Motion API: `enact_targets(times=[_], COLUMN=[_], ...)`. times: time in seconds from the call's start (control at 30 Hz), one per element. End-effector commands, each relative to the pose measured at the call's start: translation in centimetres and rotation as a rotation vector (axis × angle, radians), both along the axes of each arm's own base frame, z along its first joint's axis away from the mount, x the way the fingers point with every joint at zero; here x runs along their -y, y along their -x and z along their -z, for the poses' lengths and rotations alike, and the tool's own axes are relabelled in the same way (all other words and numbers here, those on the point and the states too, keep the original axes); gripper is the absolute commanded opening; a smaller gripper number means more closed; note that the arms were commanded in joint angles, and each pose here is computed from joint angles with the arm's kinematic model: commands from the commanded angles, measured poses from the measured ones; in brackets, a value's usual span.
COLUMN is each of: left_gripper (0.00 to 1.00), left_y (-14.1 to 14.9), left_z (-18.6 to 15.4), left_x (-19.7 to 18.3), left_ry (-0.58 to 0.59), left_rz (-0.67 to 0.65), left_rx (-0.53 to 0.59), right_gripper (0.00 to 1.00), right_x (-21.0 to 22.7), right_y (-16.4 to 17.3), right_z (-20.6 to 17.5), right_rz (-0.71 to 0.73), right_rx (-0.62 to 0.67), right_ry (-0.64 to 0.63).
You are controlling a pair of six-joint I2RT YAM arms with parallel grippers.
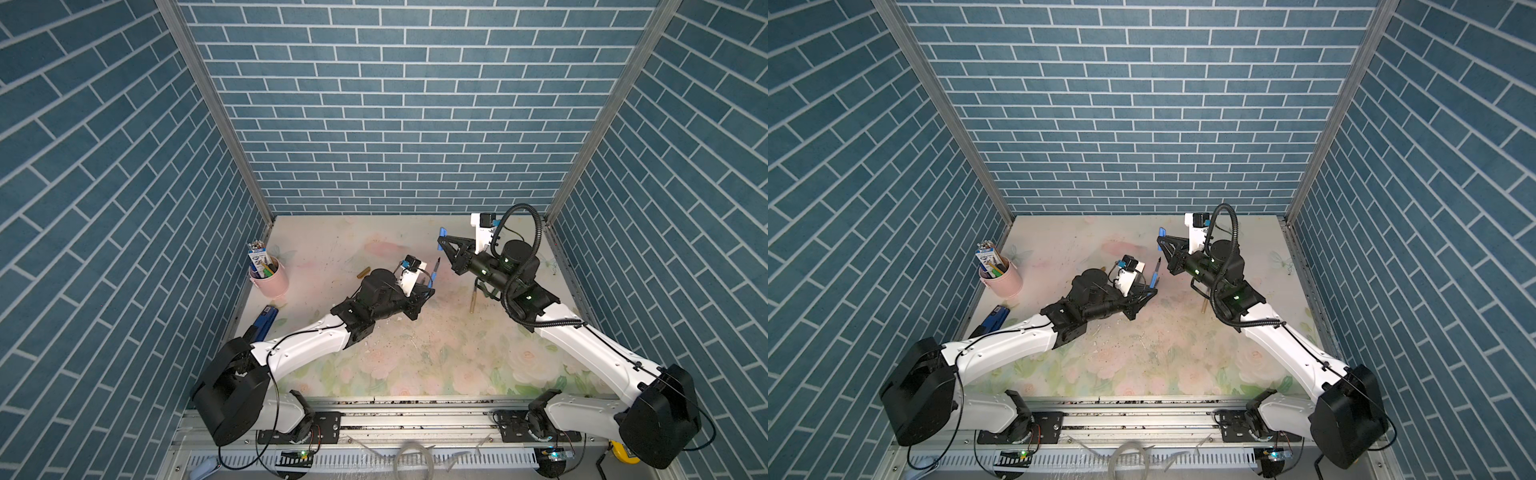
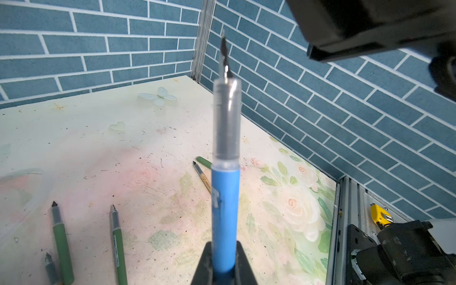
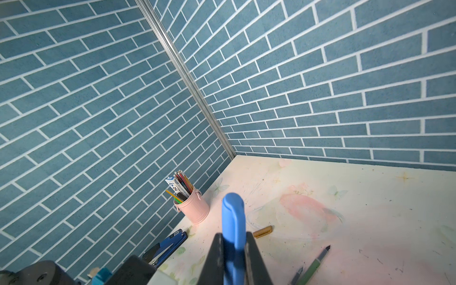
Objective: Insert pens into pen caps
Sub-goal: Put on the pen cap to the pen.
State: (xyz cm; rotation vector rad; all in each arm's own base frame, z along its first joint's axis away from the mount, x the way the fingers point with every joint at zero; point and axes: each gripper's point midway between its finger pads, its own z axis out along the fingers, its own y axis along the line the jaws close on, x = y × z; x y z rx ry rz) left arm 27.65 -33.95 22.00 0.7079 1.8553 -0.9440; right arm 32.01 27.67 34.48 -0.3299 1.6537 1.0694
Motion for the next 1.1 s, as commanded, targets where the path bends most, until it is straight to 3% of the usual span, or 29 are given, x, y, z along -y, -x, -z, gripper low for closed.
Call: enact_targets(times=[0.0,0.9,1.07], left_gripper=[0.0,0.0,0.0], left_y=[-0.3,-0.6,-1.1], left_z=[-1.3,-1.5,-2.1], left_x=[0.1,0.1,-0.3], left_ry=[0.03,0.046,0.092], left_rz=[0.005,-0.006,-0.03], left_rx=[0.026,0.018,0.013], right_gripper=[0.11,0.11,0.11], right_x=[0.0,-0.5,-0.9], right_y=[0.4,1.3,1.4], right_z=[-0.7,1.3,1.9], right_rz=[-0.008,-0.046,-0.067], right_rx=[0.011,-0.05,-0.062], right_ry=[-0.036,-0.057,-0.08])
